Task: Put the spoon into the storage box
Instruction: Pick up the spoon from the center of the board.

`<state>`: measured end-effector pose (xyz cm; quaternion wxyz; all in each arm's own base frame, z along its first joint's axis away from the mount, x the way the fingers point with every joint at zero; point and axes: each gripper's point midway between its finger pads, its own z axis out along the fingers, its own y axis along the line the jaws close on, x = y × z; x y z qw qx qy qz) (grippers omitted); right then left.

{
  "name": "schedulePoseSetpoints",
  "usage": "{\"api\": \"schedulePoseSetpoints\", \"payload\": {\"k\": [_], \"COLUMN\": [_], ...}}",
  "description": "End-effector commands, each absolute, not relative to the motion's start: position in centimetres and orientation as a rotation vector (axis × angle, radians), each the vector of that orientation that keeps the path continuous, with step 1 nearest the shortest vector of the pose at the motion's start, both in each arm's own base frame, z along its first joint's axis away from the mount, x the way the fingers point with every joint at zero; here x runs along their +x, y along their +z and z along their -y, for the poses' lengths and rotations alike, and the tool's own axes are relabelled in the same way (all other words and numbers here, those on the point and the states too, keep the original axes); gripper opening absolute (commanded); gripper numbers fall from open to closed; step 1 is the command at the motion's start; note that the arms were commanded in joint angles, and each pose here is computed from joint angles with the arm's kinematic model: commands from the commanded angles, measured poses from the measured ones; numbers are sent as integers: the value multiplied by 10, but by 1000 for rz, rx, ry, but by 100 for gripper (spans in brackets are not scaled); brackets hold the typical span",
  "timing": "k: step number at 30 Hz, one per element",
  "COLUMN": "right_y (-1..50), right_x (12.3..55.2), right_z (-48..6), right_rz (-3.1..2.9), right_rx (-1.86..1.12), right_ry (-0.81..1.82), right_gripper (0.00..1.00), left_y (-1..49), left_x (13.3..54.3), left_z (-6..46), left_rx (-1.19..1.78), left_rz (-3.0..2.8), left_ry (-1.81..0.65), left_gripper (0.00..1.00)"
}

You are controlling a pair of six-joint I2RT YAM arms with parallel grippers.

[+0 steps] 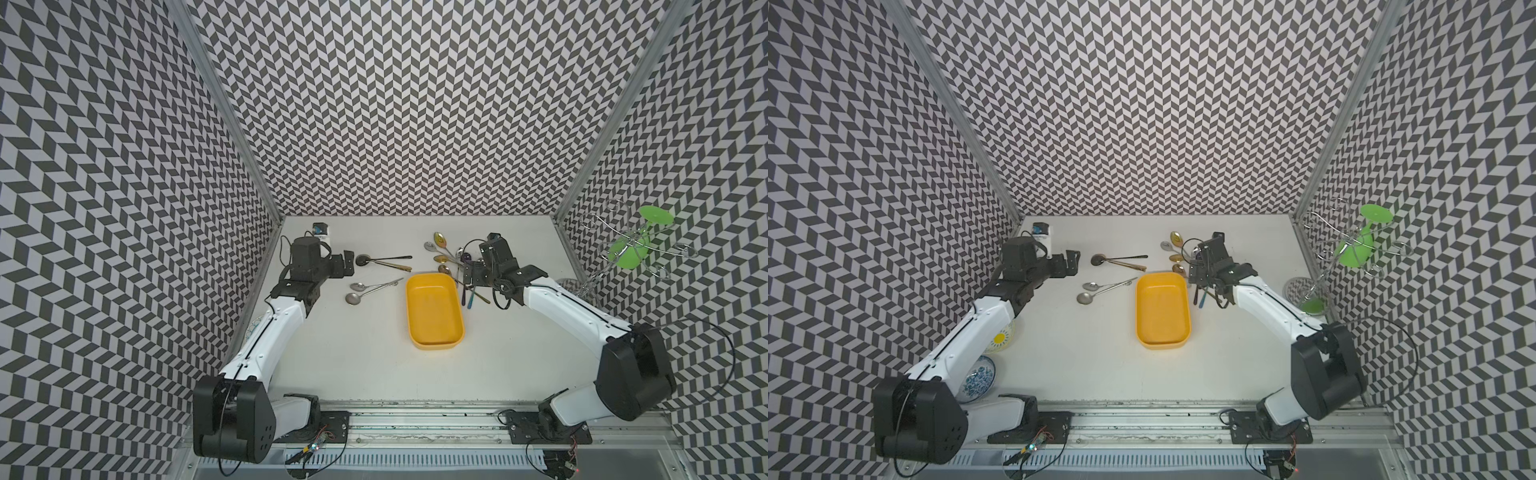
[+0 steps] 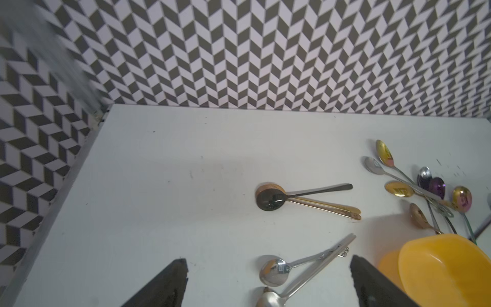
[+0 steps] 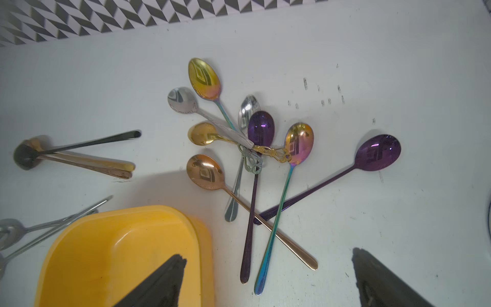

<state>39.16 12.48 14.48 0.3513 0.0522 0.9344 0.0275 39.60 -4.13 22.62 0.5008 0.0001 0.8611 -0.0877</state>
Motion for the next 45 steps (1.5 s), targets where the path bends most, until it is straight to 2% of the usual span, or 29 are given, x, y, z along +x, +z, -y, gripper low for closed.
{"api": "schedulePoseSetpoints", "payload": {"k": [1,5,12,16,21,23,29,34,45], "right_y": [138,111,80,79,78,76,62,50,30], "right_x": [403,410,418,424,436,441,455,459,462], "right_z": [-130,-133,-132,-125,-120,-118,-116,-112,-104], "right_rz": [-2452,-2527,-2583,-2572,-2570,-2572,-2592,-2616,-2646], "right_rx": [169,187,193,210,235,243,263,280,304], "right_ry": [118,111,35,-3,22,26,20,21,17], "right_gripper": [100,100,94,87,64,59,52,43,33], "left_y": [247,253,248,247,246,246,245,244,244], "left_x": [395,393,394,395,396,395,395,395,395], "left_z": [32,21,16,17,17,17,16,16,15], "left_rx": [-42,-62,-83,-83,-84,-85,-86,-86,-88], "left_rz": [-2003,-1985,-1991,-1994,-1996,-1997,-1996,-1998,-1996], "left_ry": [-289,-287,-294,-302,-304,-302,-300,-301,-299], "left_gripper": [100,100,99,100,100,100,100,100,100]}}
